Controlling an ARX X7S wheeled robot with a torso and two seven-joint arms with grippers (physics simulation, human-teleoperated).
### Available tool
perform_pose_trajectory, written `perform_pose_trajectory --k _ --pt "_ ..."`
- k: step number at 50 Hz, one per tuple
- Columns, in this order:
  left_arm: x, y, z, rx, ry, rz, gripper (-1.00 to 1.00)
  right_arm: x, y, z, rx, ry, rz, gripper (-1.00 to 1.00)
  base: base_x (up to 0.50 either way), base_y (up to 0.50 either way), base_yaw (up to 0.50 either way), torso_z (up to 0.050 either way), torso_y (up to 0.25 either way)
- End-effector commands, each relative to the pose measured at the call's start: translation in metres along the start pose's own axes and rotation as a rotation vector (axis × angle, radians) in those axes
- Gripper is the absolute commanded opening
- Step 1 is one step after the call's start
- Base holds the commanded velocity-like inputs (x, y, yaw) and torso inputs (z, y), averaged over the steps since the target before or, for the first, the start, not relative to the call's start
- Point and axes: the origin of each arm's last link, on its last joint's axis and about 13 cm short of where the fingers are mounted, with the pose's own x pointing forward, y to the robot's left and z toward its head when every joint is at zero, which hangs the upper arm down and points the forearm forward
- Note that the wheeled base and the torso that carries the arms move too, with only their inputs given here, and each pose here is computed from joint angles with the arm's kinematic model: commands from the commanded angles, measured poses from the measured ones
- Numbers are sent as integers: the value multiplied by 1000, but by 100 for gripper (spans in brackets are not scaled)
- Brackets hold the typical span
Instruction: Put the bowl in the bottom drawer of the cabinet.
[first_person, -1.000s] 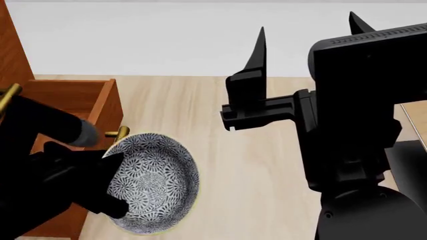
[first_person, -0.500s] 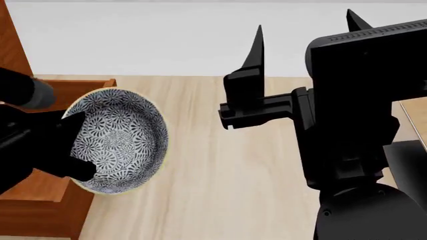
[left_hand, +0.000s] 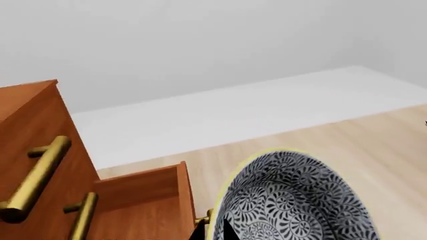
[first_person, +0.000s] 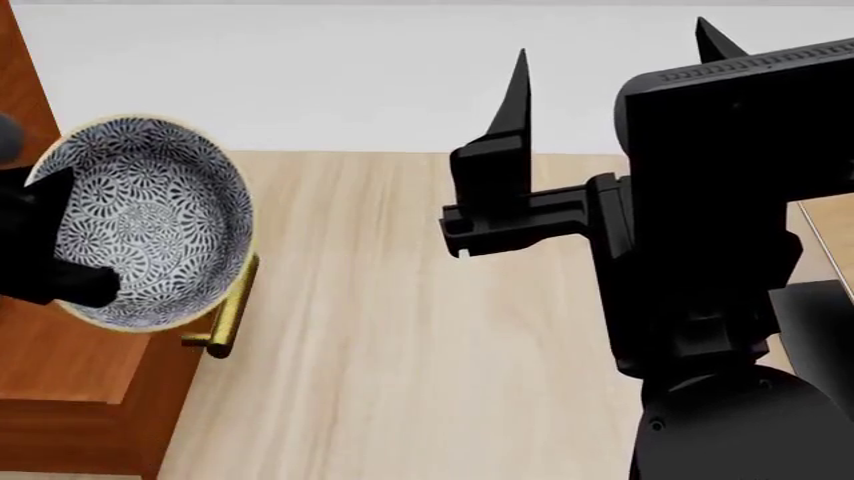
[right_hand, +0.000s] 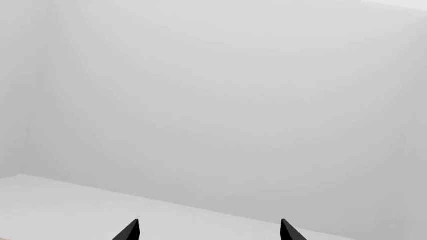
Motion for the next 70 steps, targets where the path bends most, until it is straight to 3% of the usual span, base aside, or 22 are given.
perform_pose_trajectory --k 1,45,70 --pt "-2 9 1 14 -19 84 -100 0 -1 -1 2 0 -1 100 0 0 0 0 0" --pt "19 43 -17 -49 40 246 -100 1 0 -3 -1 5 0 100 0 0 0 0 0" --pt "25 45 -23 -57 57 246 -100 2 0 -3 -2 6 -1 100 0 0 0 0 0"
